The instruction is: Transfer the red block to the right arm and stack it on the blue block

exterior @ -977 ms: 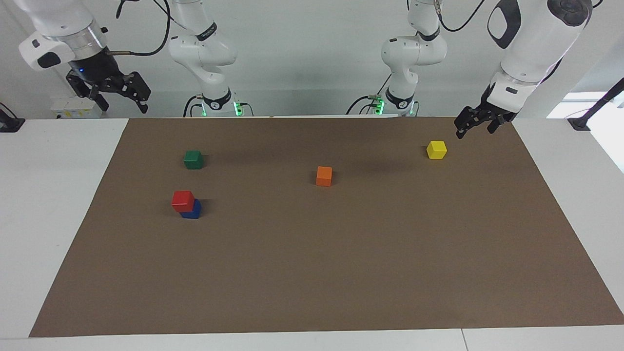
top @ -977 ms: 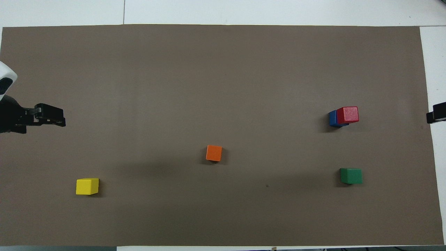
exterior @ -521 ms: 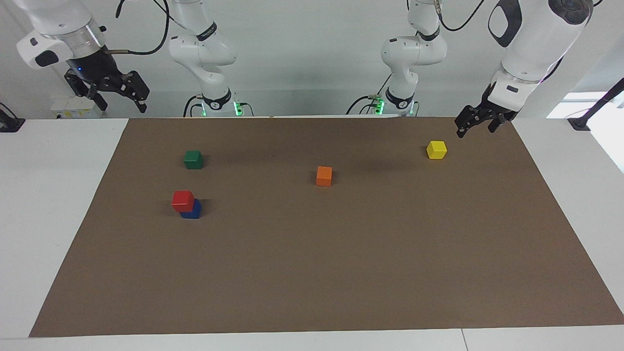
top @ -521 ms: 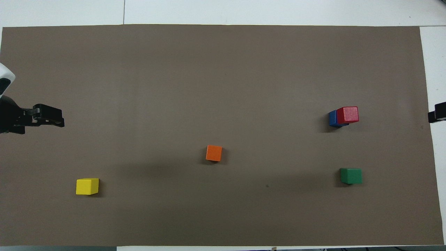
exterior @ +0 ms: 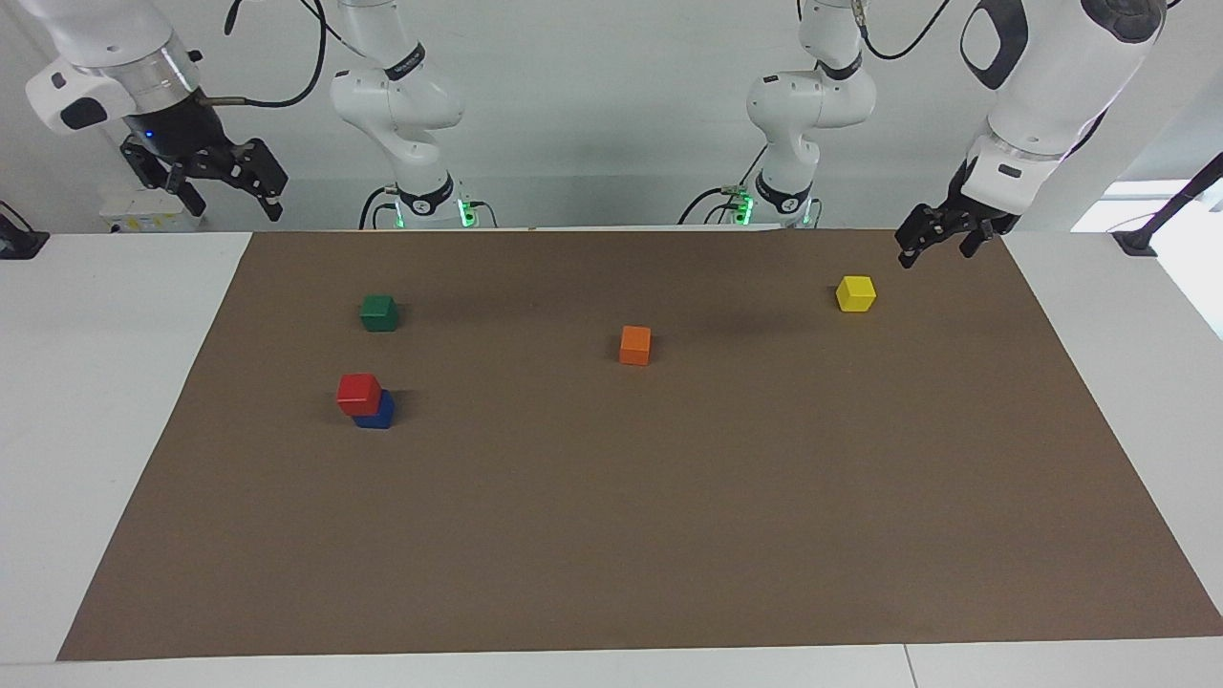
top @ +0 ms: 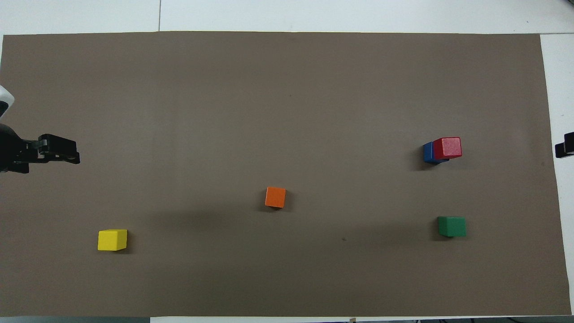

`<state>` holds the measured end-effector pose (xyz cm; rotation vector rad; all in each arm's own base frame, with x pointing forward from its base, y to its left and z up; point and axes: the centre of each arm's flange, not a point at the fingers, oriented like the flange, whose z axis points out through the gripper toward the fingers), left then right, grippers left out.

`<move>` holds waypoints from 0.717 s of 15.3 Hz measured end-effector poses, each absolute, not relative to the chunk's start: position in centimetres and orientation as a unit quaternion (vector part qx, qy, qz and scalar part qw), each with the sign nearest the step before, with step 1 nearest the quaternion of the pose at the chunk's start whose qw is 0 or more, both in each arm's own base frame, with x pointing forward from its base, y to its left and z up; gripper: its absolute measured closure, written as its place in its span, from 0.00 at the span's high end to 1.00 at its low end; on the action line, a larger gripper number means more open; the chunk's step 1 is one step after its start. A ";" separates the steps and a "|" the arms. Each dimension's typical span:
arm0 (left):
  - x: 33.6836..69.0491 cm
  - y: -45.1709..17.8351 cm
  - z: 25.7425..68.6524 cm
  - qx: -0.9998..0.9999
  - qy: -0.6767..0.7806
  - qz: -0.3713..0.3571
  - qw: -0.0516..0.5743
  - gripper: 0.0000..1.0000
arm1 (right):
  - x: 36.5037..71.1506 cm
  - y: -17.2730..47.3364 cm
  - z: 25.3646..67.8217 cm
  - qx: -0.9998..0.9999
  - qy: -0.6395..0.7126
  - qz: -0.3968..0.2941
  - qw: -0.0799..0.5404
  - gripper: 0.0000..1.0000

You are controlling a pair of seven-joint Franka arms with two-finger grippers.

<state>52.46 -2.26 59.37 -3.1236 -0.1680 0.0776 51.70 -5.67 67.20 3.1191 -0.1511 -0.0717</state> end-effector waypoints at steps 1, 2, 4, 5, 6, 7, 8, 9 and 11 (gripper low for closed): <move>52.5 -2.3 59.4 -0.998 -0.054 0.025 0.006 1.00 | 51.7 -5.7 67.2 0.999 -0.048 -0.023 0.009 1.00; 52.5 -2.3 59.4 -0.998 -0.054 0.025 0.006 1.00 | 51.7 -5.7 67.2 0.999 -0.048 -0.022 0.009 1.00; 52.4 -2.3 59.4 -0.998 -0.054 0.025 0.006 1.00 | 51.8 -5.7 67.3 0.999 -0.048 -0.018 0.009 1.00; 52.4 -2.3 59.4 -0.998 -0.054 0.024 0.006 1.00 | 51.9 -5.7 67.4 0.999 -0.048 -0.015 0.009 1.00; 52.4 -2.3 59.5 -0.998 -0.054 0.024 0.006 1.00 | 51.9 -5.7 67.4 0.999 -0.048 -0.013 0.010 1.00; 52.4 -2.3 59.5 -0.998 -0.054 0.024 0.006 1.00 | 51.9 -5.7 67.4 0.999 -0.048 -0.013 0.010 1.00; 52.4 -2.3 59.5 -0.998 -0.054 0.023 0.006 1.00 | 51.9 -5.7 67.4 0.999 -0.048 -0.013 0.010 1.00; 52.4 -2.3 59.5 -0.998 -0.054 0.023 0.006 1.00 | 51.9 -5.6 67.4 0.999 -0.048 -0.013 0.010 1.00; 52.4 -2.3 59.5 -0.998 -0.054 0.023 0.006 1.00 | 51.9 -5.5 67.4 0.999 -0.046 -0.012 0.010 1.00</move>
